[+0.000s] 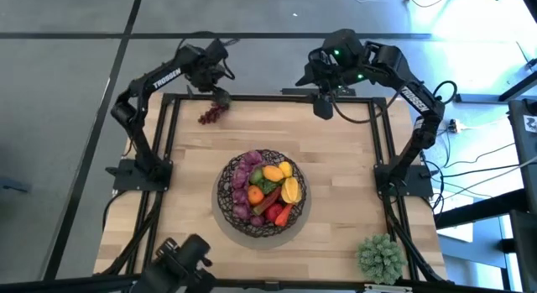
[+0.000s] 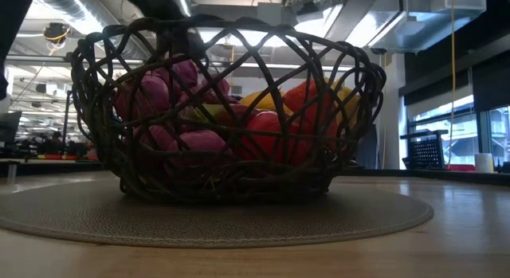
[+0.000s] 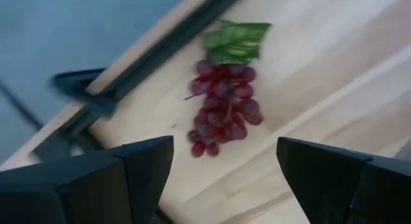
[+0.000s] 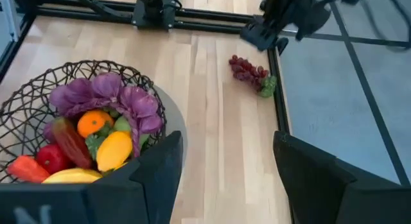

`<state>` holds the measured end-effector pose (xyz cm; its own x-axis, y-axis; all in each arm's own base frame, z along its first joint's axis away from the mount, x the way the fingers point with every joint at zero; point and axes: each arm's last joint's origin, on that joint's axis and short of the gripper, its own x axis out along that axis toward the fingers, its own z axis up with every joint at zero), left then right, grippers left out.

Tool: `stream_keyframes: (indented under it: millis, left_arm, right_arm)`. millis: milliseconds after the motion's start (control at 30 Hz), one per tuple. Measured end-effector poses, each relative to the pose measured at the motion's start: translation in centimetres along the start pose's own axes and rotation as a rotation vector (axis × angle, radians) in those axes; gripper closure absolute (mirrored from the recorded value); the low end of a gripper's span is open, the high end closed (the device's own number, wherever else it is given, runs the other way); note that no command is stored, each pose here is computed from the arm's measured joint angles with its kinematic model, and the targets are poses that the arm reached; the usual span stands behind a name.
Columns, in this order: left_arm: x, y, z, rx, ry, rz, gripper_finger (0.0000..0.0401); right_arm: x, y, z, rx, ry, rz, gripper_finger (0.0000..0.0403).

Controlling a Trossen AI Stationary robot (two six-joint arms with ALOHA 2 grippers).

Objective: Build produce basket
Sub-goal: Put the red grapes into the mesh basket

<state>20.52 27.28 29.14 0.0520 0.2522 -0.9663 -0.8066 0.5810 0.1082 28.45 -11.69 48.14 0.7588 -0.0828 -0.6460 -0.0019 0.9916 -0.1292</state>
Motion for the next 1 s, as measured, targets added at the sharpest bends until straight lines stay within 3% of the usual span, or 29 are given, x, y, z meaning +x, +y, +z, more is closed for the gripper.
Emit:
stream_keyframes:
  millis: [333, 500, 633, 1000]
  left_arm:
    - [5.0, 0.9, -1.1, 0.125, -0.018, -0.072, 0.0134]
    - [7.1, 0.6, -2.7, 0.197, 0.041, -0.127, 0.0134]
    - [8.7, 0.3, -3.0, 0.249, -0.016, -0.121, 0.0134]
    - [12.2, 0.0, -3.4, 0.277, -0.009, -0.118, 0.0134]
  right_arm:
    - [1.7, -0.9, -0.4, 0.010, -0.007, -0.018, 0.0166]
    - [1.8, -1.1, -0.4, 0.012, -0.013, -0.024, 0.0166]
    - [1.8, -1.2, -0.4, 0.010, -0.020, -0.030, 0.0166]
    - [1.6, -1.8, -0.5, 0.021, -0.026, -0.047, 0.0166]
